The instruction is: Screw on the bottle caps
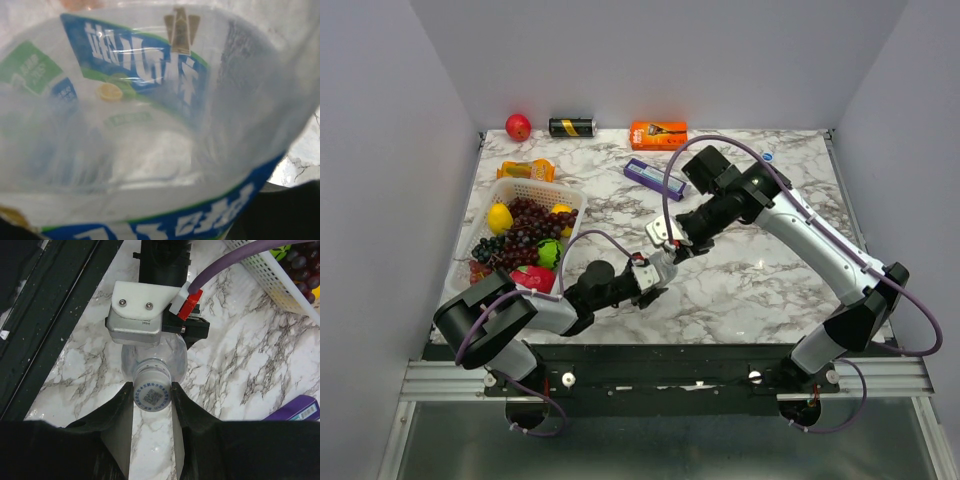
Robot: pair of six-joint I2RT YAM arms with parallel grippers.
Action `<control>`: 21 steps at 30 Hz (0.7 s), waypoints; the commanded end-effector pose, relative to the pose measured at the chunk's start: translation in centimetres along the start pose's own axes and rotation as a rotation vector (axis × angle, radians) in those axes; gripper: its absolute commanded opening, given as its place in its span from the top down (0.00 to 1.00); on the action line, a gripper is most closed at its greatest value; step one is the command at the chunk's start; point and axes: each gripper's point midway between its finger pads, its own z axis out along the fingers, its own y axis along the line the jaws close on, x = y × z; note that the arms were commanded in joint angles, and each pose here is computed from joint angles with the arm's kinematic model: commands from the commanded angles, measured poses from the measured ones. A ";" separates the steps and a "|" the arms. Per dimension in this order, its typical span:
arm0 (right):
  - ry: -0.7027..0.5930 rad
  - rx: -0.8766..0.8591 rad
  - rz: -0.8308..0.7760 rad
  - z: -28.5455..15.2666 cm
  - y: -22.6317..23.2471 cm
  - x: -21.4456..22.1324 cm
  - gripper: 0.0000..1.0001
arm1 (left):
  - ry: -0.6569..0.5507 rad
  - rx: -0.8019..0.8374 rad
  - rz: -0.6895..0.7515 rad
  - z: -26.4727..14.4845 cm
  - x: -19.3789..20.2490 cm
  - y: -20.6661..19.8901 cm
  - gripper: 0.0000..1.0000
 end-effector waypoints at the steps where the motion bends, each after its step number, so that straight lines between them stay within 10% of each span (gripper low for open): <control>1: 0.075 -0.127 0.164 0.1 3.8 0.9 0.69 | -0.156 -0.086 0.002 0.5 -4.9 2.1 1.00; 21: 0.147 -0.112 0.462 2.6 4.3 0.8 0.73 | -0.187 -0.257 -0.094 -0.3 -5.9 5.1 1.00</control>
